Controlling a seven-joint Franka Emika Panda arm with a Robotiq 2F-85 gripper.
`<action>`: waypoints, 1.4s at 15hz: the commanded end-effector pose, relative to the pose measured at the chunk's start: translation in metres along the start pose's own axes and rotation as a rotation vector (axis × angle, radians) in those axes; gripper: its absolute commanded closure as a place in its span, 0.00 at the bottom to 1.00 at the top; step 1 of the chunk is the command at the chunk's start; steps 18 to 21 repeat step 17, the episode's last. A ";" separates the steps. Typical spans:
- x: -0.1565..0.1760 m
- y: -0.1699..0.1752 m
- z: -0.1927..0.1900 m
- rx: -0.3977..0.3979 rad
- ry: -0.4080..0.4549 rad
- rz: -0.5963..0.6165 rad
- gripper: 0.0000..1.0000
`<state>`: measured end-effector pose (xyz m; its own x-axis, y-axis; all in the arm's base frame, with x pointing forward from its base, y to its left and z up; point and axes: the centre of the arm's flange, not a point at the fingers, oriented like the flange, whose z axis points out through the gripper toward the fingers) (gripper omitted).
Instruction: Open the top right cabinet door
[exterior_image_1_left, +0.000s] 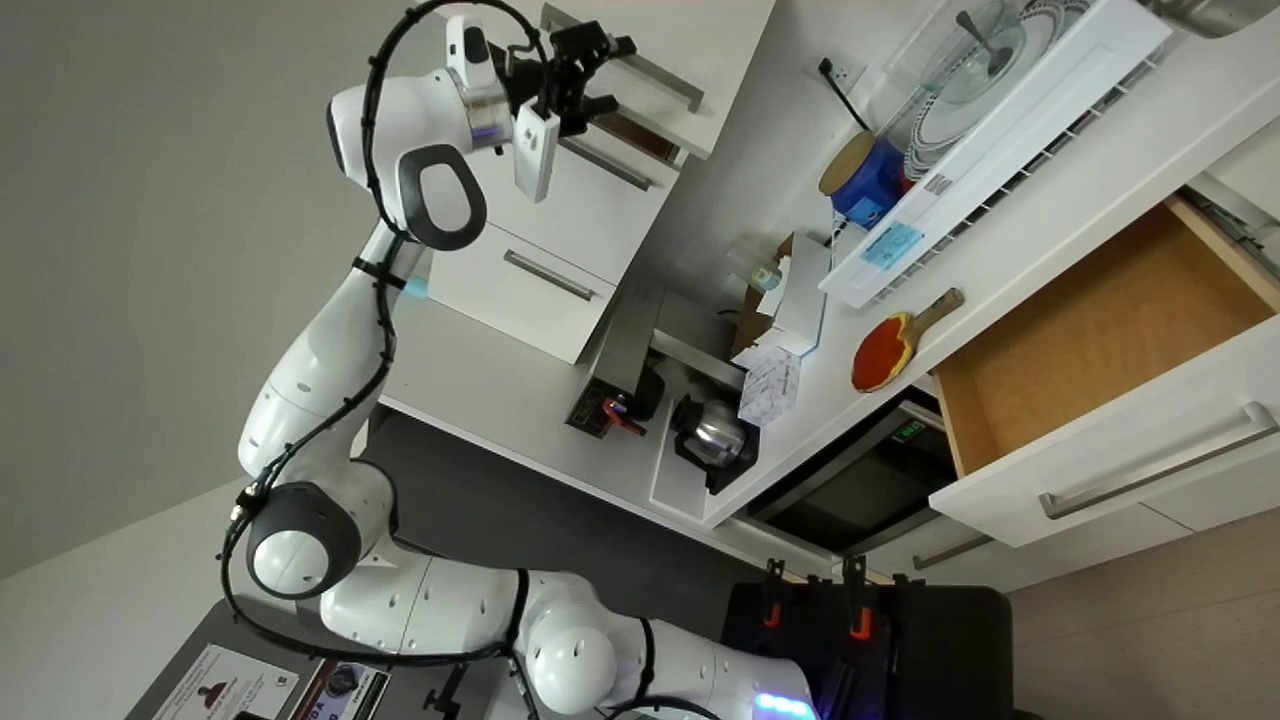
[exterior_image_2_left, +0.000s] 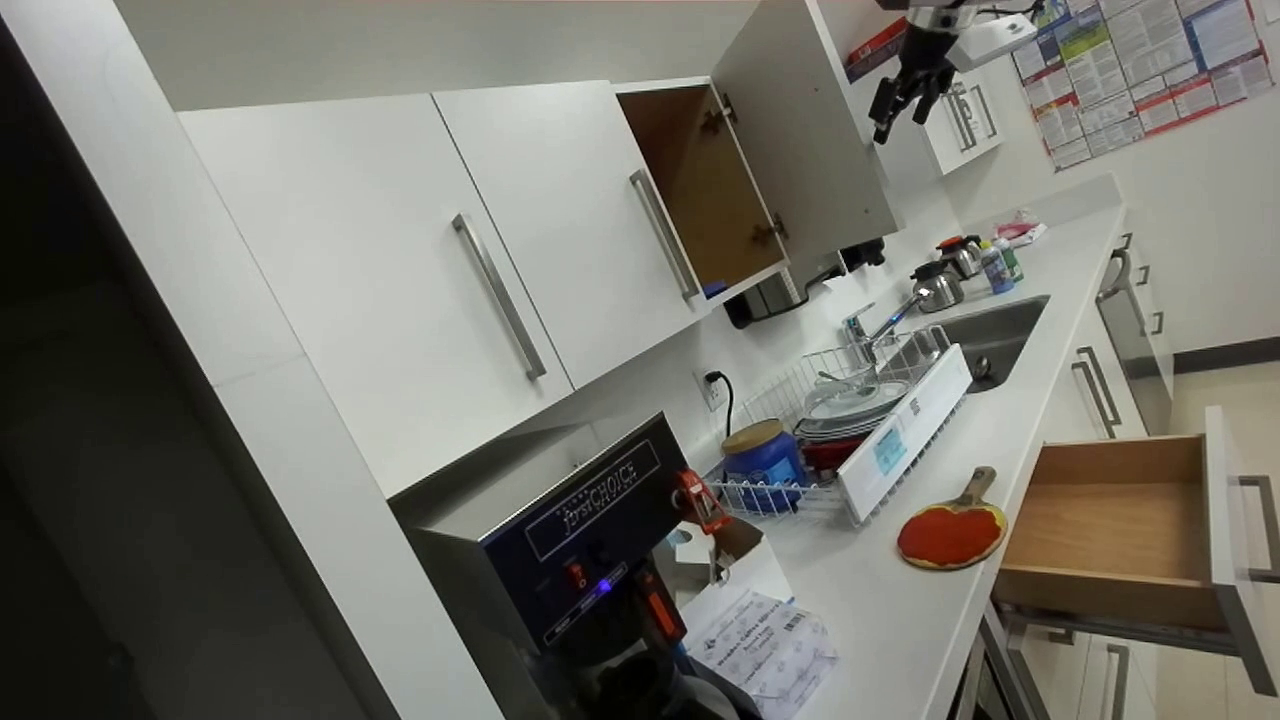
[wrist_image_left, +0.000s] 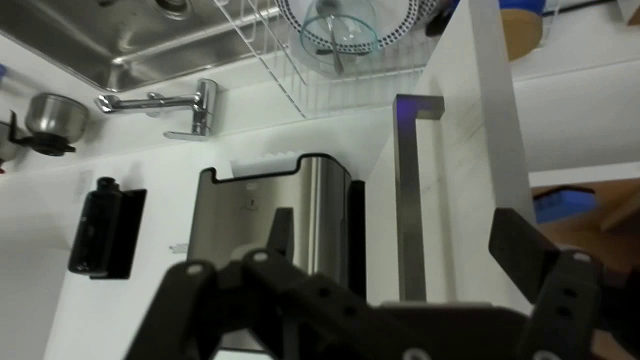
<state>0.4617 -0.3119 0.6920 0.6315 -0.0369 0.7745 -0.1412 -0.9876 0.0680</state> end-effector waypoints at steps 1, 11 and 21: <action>-0.022 -0.031 -0.030 -0.090 -0.091 -0.008 0.00; -0.043 -0.135 0.025 0.025 -0.252 -0.171 0.00; -0.062 -0.172 0.055 0.040 -0.320 -0.190 0.00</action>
